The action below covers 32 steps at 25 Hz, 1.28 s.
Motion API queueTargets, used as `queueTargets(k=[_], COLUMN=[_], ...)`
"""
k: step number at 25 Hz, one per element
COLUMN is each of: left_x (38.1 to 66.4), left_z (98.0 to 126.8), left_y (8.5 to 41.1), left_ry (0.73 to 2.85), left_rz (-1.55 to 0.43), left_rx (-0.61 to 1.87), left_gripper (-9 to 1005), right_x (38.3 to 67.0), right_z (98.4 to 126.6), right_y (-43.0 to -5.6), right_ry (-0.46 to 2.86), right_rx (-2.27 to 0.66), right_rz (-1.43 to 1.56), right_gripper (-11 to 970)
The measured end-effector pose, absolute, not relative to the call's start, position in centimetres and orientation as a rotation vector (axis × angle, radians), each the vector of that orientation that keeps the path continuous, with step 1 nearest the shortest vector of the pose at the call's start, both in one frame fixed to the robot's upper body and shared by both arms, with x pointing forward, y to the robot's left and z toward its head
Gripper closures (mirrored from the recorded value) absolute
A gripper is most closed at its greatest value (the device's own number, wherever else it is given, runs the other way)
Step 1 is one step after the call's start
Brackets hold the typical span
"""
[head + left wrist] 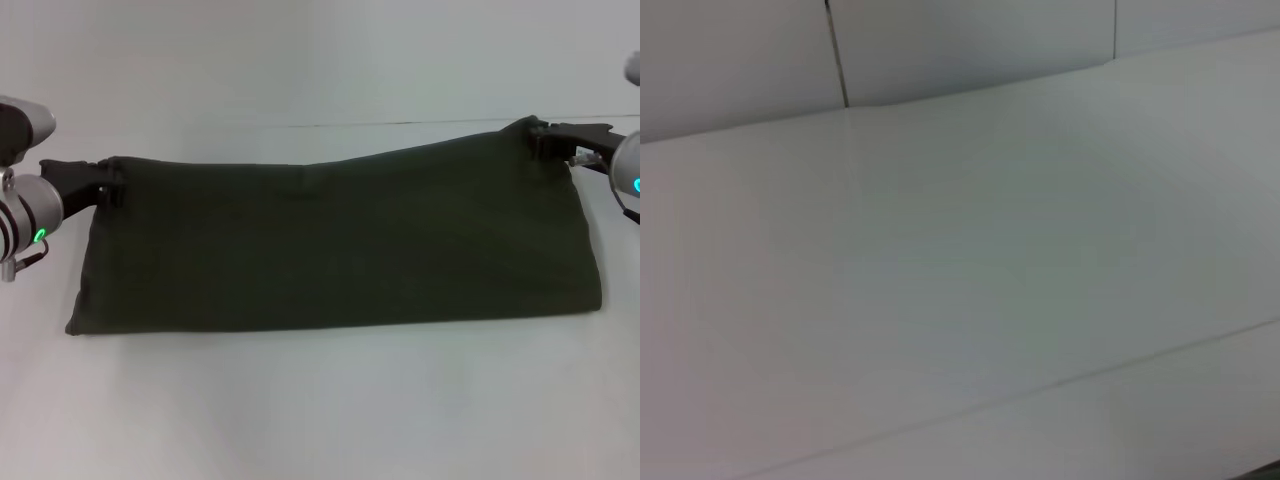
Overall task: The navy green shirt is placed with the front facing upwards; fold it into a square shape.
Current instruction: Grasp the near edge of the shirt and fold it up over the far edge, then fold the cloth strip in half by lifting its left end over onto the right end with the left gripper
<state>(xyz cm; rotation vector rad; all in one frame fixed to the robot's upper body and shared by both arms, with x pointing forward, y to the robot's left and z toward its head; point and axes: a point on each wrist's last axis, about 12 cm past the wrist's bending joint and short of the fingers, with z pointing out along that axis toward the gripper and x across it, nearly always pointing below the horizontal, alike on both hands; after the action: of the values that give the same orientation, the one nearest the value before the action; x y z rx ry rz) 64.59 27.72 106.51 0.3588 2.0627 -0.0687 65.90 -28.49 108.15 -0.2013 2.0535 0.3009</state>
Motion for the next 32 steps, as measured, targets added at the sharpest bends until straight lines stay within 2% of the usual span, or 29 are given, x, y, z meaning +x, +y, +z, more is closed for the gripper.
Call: queueTargets(k=[11, 14, 18, 22, 24, 28, 32], left_x=[64.5, 64.6, 64.6, 64.5, 64.5, 64.3, 63.9], left_z=[106.0, 106.1, 106.1, 106.2, 106.2, 106.5, 107.3], left_y=[27.3, 27.3, 27.8, 28.3, 28.6, 29.9, 31.1], left_ry=[2.064, 2.061, 2.054, 2.044, 2.038, 2.015, 1.976], left_rz=[-0.057, -0.063, -0.063, -0.045, -0.044, -0.05, -0.16], left_rx=[0.343, 0.326, 0.259, 0.22, 0.196, 0.106, -0.013], left_gripper=[895, 884, 868, 853, 626, 467, 323], right_x=[66.2, 66.2, 66.2, 66.1, 66.0, 65.8, 65.1], right_z=[108.1, 108.1, 108.0, 107.9, 107.9, 108.0, 108.3], right_y=[-28.2, -28.3, -28.3, -28.4, -28.4, -28.9, -29.6], right_ry=[2.062, 2.062, 2.062, 2.065, 2.062, 2.051, 2.005], right_rx=[-0.194, -0.195, -0.195, -0.193, -0.19, -0.166, -0.132], right_rz=[0.262, 0.258, 0.256, 0.256, 0.259, 0.288, 0.368], right_gripper=[892, 673, 432, 361, 325, 255, 155])
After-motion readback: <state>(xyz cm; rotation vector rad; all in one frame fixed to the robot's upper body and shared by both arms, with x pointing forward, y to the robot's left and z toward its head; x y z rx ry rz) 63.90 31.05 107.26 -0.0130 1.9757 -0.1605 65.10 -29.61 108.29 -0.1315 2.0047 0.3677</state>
